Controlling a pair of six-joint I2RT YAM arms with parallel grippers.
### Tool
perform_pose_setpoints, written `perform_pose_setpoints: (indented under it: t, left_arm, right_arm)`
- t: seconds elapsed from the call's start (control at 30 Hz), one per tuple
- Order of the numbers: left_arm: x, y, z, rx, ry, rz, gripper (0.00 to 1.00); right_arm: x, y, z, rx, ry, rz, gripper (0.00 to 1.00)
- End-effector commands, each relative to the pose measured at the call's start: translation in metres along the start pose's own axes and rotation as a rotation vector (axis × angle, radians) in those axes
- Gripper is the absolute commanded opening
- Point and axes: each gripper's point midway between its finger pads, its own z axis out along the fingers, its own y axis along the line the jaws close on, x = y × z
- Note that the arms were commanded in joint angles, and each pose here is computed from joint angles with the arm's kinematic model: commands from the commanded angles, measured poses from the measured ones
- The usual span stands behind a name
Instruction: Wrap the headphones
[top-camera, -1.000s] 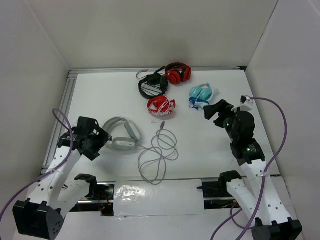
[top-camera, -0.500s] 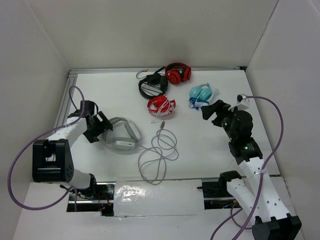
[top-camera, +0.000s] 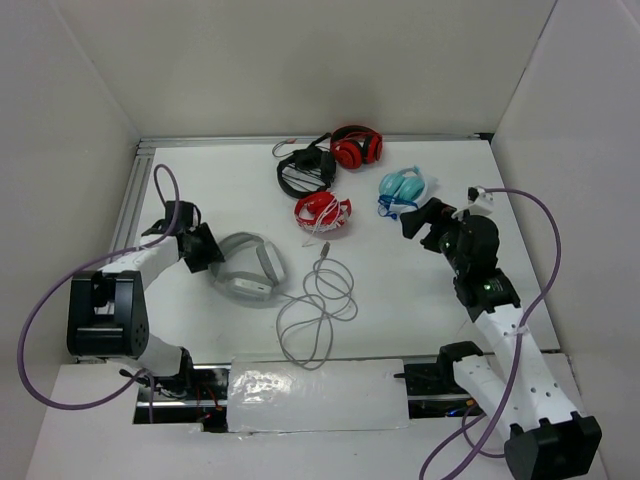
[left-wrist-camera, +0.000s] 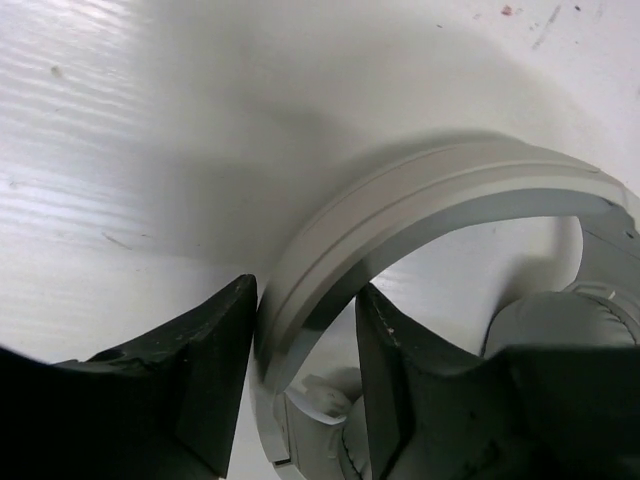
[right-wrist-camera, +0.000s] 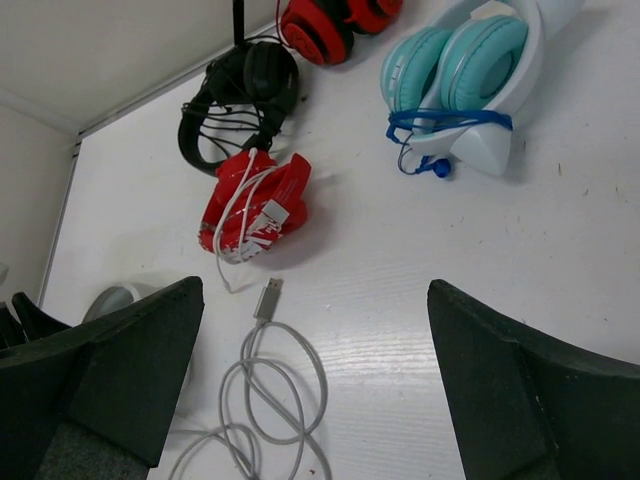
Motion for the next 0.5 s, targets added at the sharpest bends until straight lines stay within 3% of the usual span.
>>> perform_pose_setpoints:
  t: [0.0,0.1,0.13,0.2,0.23,0.47]
  left_arm:
    - [-0.002,-0.013,0.004,0.047,-0.022,0.071,0.53]
    - [-0.001,-0.014,0.004,0.057,-0.011,0.082,0.39]
    - [0.006,-0.02,0.003,0.067,0.001,0.104,0.29]
    - [0.009,-0.022,0.0,0.055,0.013,0.09,0.18]
    - [0.013,-0.019,-0.003,0.035,0.032,0.079,0.01]
    - [-0.003,-0.052,-0.076,0.092,-0.109,0.113,0.0]
  right_arm:
    - [-0.023,0.007,-0.007,-0.01,-0.093,-0.008,1.0]
    - [-0.027,0.004,-0.011,0.009,-0.119,0.016,1.0]
    - [-0.029,0.003,-0.014,0.016,-0.133,0.023,1.0]
    - [-0.031,-0.001,-0.016,0.036,-0.146,0.031,1.0]
    - [-0.032,0.001,-0.019,0.028,-0.154,0.031,1.0]
    - [-0.035,0.004,-0.03,0.016,-0.158,0.029,1.0]
